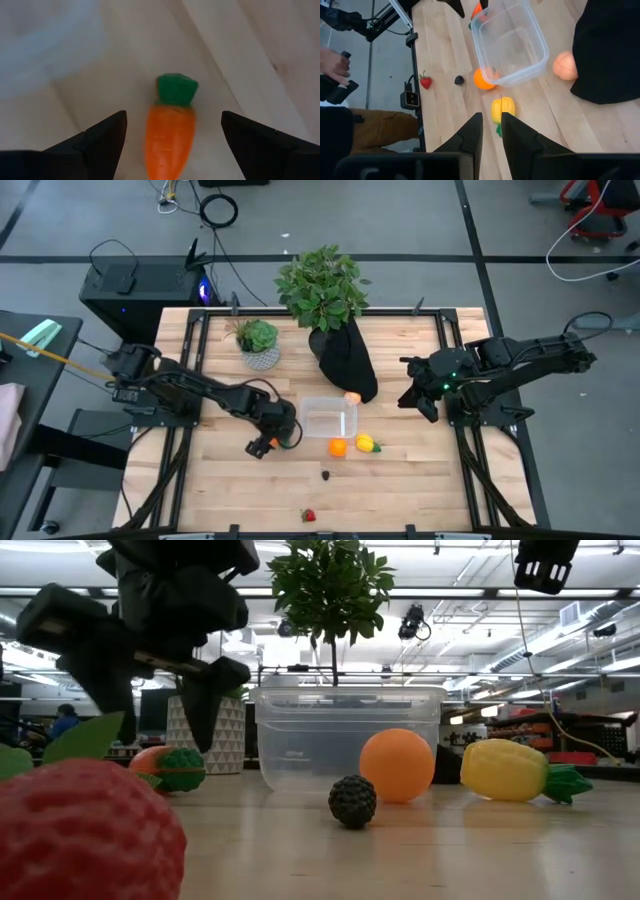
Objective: Pick and placing Produce into tupperware
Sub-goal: Put the orange carrot into the transparent bin
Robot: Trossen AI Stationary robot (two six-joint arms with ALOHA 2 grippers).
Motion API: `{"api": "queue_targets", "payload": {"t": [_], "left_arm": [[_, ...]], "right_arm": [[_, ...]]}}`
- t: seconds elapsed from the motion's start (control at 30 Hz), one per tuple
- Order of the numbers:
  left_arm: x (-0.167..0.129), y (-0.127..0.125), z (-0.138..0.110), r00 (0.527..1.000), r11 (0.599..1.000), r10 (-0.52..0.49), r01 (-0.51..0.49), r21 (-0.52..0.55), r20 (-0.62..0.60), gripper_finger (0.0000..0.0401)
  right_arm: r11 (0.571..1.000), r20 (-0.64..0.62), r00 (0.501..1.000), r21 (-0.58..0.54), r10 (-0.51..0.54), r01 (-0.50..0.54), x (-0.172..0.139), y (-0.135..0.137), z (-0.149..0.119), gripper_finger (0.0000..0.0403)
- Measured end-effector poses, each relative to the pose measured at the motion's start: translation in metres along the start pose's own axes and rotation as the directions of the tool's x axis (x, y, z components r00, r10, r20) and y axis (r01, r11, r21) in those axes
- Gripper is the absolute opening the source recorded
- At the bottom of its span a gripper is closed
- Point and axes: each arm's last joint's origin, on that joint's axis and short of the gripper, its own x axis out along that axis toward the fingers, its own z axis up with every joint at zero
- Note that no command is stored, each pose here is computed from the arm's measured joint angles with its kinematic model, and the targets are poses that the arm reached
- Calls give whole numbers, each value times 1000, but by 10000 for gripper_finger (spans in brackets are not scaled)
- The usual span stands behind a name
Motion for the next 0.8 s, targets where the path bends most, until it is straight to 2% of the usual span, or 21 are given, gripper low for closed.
{"api": "queue_targets", "payload": {"t": [0.4, 0.8], "left_arm": [[28, -1, -6, 995, 1000, -25, 26, 2, -99, 334], [31, 0, -6, 994, 1000, 2, -2, 4, -111, 321]], "right_arm": [[1000, 16, 1000, -1, 13, -13, 0, 1, 2, 78], [1000, 22, 1000, -1, 17, -17, 0, 2, 2, 78]]}}
